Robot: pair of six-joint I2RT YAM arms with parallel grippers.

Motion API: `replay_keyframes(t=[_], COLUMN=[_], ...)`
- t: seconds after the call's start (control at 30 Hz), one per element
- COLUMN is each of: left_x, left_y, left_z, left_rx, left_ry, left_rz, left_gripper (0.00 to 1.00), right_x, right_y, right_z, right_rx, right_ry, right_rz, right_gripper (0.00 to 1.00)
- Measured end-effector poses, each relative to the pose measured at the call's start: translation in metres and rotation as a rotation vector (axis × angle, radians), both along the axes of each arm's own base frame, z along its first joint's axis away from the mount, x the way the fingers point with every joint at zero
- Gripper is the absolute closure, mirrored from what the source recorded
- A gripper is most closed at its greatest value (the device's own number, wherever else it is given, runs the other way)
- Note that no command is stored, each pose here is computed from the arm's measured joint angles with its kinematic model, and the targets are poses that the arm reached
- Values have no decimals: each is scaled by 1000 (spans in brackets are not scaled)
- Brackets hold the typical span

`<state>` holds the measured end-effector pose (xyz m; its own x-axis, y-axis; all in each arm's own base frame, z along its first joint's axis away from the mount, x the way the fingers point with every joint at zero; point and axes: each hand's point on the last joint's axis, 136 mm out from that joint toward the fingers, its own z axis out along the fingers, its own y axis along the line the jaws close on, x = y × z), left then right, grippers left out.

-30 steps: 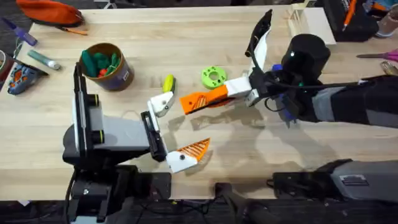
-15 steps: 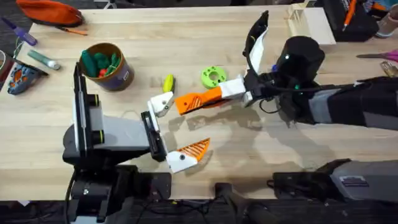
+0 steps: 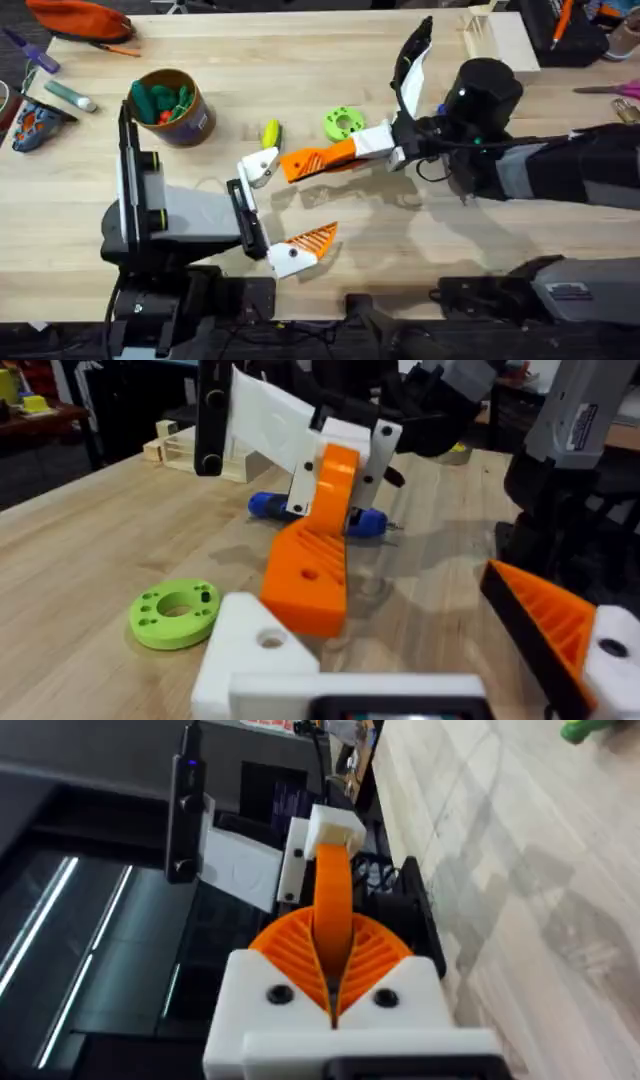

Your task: Pick up the gripper from the table and insert it into the empty holder that is missing its gripper. Then pick up a screw, insert it into the mounting hole, and use the screwdriver to tighten it. Finally, clean up the table by picking up the vegetable and placing it into the bucket.

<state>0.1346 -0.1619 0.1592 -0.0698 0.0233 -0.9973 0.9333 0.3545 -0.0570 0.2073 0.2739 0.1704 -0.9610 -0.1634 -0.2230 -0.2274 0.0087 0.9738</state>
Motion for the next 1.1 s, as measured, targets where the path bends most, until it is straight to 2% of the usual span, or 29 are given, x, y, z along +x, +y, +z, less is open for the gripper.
replay_keyframes(t=[0.17, 0.77, 1.1], left_x=[0, 0, 0], left_y=[0, 0, 0], left_z=[0, 0, 0], left_rx=[0, 0, 0], left_ry=[0, 0, 0], left_rz=[0, 0, -2], left_gripper=[12, 13, 13], right_x=[0, -5, -5], right_y=[-1, 6, 6], right_z=[2, -2, 1], right_rx=[18, 3, 12], right_ry=[-29, 26, 21], right_rz=[-25, -40, -38], right_gripper=[989, 989, 990])
